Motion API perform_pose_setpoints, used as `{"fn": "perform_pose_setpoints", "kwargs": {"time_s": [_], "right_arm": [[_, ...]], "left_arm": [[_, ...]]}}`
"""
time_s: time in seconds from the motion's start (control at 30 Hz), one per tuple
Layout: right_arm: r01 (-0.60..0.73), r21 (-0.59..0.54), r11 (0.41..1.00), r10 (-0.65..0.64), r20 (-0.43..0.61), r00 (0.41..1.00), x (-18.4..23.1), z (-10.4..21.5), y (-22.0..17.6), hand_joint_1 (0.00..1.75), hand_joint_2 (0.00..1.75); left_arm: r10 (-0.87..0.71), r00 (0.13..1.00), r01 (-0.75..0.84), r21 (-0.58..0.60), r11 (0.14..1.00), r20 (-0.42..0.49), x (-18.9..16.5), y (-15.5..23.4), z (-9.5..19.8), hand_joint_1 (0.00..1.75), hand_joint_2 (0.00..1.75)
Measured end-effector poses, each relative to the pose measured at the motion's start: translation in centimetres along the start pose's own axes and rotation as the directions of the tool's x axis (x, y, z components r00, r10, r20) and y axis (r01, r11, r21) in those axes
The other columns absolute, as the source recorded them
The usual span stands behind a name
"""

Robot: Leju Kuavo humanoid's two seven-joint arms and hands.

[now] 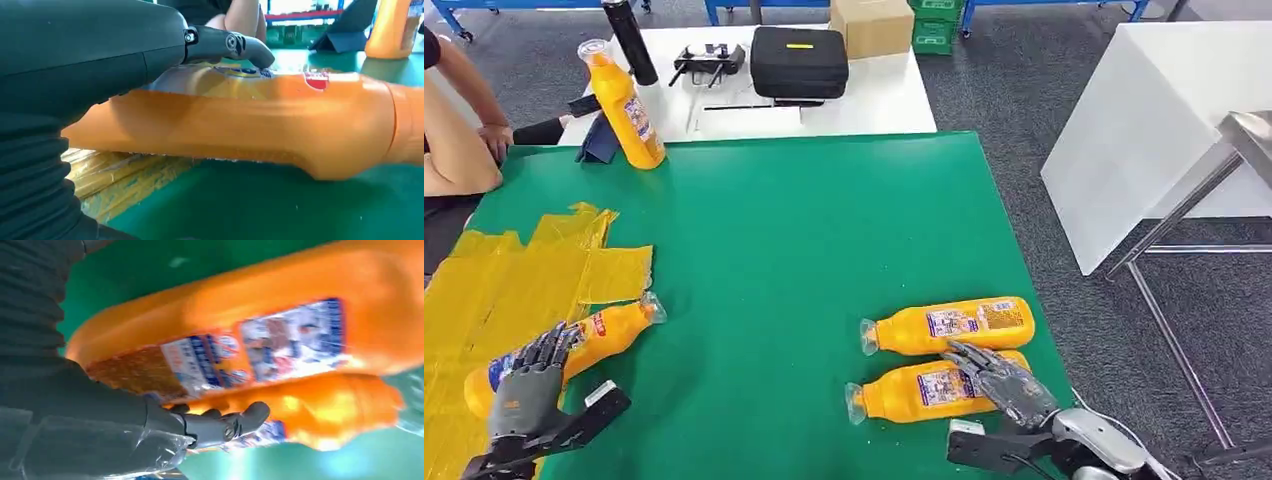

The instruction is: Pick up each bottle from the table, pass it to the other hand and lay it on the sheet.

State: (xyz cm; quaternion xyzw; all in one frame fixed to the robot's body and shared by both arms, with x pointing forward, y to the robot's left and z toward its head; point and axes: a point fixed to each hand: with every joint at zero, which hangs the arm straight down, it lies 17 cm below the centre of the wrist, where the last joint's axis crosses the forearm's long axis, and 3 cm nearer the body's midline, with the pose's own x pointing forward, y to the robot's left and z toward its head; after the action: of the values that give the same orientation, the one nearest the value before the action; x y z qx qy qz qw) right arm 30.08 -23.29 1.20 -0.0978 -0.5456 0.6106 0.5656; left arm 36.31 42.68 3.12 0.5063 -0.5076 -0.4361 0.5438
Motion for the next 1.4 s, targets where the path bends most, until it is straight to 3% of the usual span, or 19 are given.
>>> {"fn": "perform_pose_setpoints", "kwargs": {"time_s": [0.43,0.47,0.5,0.73,0.77,0.93,1.0,1.13,1.17,1.27,1.4], "right_arm": [[-0.147,0.094,0.985,0.162,-0.183,0.970,-5.1,2.2,2.3,0.00,1.75],[-0.152,0.098,0.984,0.169,-0.191,0.967,-5.3,2.3,2.4,0.42,1.75],[-0.157,0.104,0.982,0.175,-0.200,0.964,-5.5,2.4,2.5,1.55,1.75],[-0.163,0.144,0.976,0.195,-0.245,0.950,-6.8,3.1,3.7,1.55,1.75],[-0.164,0.147,0.975,0.196,-0.246,0.949,-6.8,3.1,3.8,1.75,1.75],[-0.164,0.147,0.975,0.197,-0.251,0.948,-6.9,3.2,3.7,1.75,1.75],[-0.154,0.146,0.977,0.188,-0.261,0.947,-7.1,3.1,4.0,1.75,1.75],[-0.120,0.128,0.984,0.152,-0.278,0.949,-7.1,2.0,4.6,1.75,1.75],[-0.108,0.124,0.986,0.139,-0.282,0.949,-7.1,1.5,4.9,1.75,1.75],[-0.047,0.100,0.994,0.072,-0.263,0.962,-6.7,-0.2,5.3,1.75,1.75],[0.060,0.061,0.996,-0.046,-0.211,0.976,-5.8,-2.0,4.6,1.75,1.75]], "left_arm": [[0.150,0.988,-0.151,0.020,0.988,0.037,1.0,1.1,0.5,0.00,0.00],[0.153,0.987,-0.154,0.021,0.988,0.038,1.1,1.2,0.6,0.00,0.00],[0.160,0.986,-0.161,0.022,0.987,0.038,1.1,1.2,0.6,0.00,0.00],[0.253,0.966,-0.256,0.042,0.966,0.058,2.1,1.9,0.8,0.00,0.00],[0.256,0.965,-0.259,0.044,0.965,0.059,2.2,2.0,0.8,0.00,0.00],[0.322,0.943,-0.327,0.052,0.944,0.080,2.9,2.4,0.8,0.00,0.00],[0.438,0.891,-0.447,0.068,0.892,0.118,3.9,3.5,0.8,0.00,0.00],[0.704,0.679,-0.727,0.063,0.684,0.208,6.8,6.6,0.5,0.00,0.00],[0.744,0.630,-0.770,0.056,0.635,0.225,7.4,7.3,0.4,0.00,1.75],[0.836,0.479,-0.870,0.017,0.493,0.268,9.0,9.1,0.1,0.00,1.75],[0.881,0.367,-0.920,-0.022,0.390,0.298,10.0,10.5,0.1,0.00,1.75]]}}
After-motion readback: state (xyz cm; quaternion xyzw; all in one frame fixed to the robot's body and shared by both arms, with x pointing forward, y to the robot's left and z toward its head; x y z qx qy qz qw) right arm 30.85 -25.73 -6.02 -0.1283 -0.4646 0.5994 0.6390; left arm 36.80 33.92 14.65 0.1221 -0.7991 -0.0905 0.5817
